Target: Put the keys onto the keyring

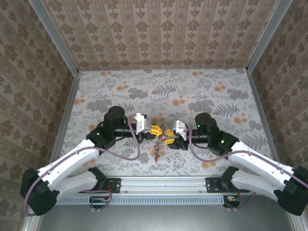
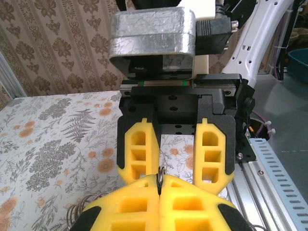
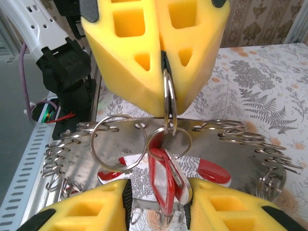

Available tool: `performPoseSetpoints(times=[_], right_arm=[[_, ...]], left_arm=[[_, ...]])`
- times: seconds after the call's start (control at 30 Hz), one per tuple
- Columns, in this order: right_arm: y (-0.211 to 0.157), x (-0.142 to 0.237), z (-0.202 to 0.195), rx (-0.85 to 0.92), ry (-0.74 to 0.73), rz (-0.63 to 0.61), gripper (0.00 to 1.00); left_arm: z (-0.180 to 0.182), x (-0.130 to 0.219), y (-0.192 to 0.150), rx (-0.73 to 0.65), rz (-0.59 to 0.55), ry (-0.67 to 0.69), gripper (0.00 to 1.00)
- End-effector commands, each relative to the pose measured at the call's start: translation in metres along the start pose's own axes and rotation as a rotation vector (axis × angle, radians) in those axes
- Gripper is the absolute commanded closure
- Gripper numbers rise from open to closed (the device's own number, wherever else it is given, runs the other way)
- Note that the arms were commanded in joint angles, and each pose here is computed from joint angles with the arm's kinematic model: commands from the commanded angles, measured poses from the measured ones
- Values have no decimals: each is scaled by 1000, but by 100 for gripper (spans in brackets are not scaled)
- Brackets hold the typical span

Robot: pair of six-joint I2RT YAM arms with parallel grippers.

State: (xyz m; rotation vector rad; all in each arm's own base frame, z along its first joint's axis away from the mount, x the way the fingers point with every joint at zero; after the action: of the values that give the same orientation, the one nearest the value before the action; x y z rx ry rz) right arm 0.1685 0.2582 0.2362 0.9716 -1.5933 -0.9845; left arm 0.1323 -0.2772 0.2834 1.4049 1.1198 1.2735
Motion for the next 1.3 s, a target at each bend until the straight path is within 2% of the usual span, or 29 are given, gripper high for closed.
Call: performPoseSetpoints(times=[0.0,0.1,0.23,0.47,0.6,0.77,0.93,1.27], right_arm=[[8,-5,1,-5,28,-46,64],[8,-8,-1,-13,24,-54,66],[10,-6,0,-18,25,-63,85],[12,10,1,13,-31,-36,100],[20,21,0,50,-50,2,100],[23,28,-3,108,-28,128,100],[35,33,-10,153,-22,197,100],[43,29,-22,228,-3,484,100]], left_arm=[[-2,4,21,-52,-63,-18,100],[-2,4,20,-52,-62,-16,100],[-2,4,18,-50,-59,-14,100],[-1,5,12,-46,-38,4,100],[-1,5,5,-41,-6,6,100],[-1,5,-3,-34,34,8,100],[0,4,-11,-25,65,12,100],[11,-1,-18,9,89,74,100]])
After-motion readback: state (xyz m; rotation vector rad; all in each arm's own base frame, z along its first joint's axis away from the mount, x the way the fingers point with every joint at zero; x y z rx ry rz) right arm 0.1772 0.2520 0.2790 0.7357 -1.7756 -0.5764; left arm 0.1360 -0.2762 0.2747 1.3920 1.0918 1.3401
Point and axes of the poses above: each hand's point on the last joint's axis, 136 mm out from that joint toward the fingers, its own x axis back along the fingers, its own z axis along the line the jaws close on, y = z × x, the point moved 3 cm from there along x, back along the fingers, and after that the axes turned 9 degrees about x, right-handed, at the moved point
